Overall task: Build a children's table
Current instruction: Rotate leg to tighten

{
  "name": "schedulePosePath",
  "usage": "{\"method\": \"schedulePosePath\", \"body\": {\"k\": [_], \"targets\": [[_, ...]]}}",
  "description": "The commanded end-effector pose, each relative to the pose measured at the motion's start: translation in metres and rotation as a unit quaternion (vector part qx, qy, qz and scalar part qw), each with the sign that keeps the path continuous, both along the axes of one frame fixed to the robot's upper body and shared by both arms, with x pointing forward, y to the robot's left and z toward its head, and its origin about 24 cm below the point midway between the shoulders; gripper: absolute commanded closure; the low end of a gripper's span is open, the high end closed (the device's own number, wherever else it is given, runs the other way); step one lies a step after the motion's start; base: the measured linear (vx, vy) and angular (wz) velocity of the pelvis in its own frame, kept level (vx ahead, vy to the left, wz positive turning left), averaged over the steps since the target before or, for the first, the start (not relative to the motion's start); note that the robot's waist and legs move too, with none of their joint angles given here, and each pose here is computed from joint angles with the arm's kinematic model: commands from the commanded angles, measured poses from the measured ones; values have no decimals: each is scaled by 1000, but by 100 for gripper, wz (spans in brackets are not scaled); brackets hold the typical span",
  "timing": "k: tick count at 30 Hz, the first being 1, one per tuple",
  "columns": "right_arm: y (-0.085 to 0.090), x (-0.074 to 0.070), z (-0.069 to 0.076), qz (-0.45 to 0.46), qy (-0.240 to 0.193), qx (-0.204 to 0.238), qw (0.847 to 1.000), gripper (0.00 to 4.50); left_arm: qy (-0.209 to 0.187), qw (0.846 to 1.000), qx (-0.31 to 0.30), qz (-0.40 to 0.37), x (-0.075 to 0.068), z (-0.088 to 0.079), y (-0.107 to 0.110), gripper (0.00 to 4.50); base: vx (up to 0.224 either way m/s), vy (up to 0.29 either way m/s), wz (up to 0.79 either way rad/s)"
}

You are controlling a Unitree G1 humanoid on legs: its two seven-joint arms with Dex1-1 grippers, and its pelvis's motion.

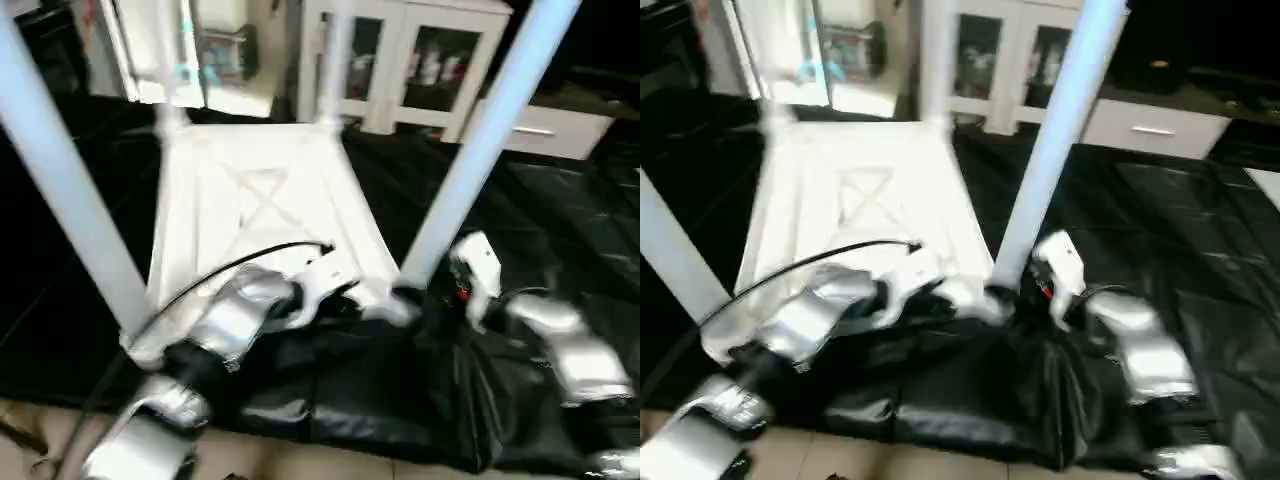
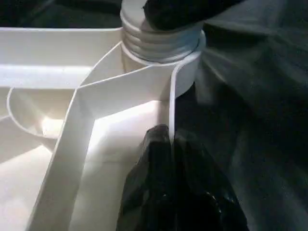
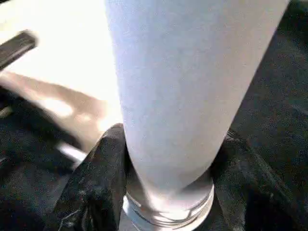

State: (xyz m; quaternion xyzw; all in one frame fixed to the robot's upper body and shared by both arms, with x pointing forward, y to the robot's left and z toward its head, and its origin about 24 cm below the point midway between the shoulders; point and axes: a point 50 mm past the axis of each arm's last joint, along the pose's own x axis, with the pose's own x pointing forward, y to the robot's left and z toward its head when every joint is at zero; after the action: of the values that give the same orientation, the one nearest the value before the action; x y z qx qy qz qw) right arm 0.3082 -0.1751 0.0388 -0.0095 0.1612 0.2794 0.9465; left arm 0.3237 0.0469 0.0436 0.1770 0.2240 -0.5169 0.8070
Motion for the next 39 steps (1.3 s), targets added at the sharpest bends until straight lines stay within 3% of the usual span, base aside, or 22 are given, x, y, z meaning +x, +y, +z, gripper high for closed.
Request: {"method": "schedulePosePath", "body": {"k": [1,4,7,17,18,19,25,29,35,39], "targets": [[-9,-3,-32,-133,68,-60,987,241,-24,996,-26,76,16,16,-12,450,0,0,0],[13,6,-34,-203,58,-67,975,242,-63,991,-15,120,26,22,-28,450,0,0,0],[23,10,-31,-211,46,-69,974,243,-73,989,-21,128,28,26,-34,450,0,0,0],[39,11,-17,-164,-1,-20,986,244,-74,989,-1,128,32,20,-19,450,0,0,0],[35,9,-9,-147,-14,17,989,190,-74,990,4,118,32,17,-12,450,0,0,0],[34,8,-8,-145,-17,21,989,176,-74,990,5,117,32,17,-11,450,0,0,0],[14,2,9,-114,-53,36,991,132,-54,996,21,74,24,8,8,450,0,0,0],[5,-4,18,-67,-51,44,995,111,-35,998,25,51,19,4,18,450,0,0,0],[-17,-18,36,87,-38,13,995,50,-6,999,14,-42,2,4,26,450,0,0,0],[-25,-25,37,156,-7,-8,988,15,8,996,11,-91,-7,6,27,450,0,0,0]]}}
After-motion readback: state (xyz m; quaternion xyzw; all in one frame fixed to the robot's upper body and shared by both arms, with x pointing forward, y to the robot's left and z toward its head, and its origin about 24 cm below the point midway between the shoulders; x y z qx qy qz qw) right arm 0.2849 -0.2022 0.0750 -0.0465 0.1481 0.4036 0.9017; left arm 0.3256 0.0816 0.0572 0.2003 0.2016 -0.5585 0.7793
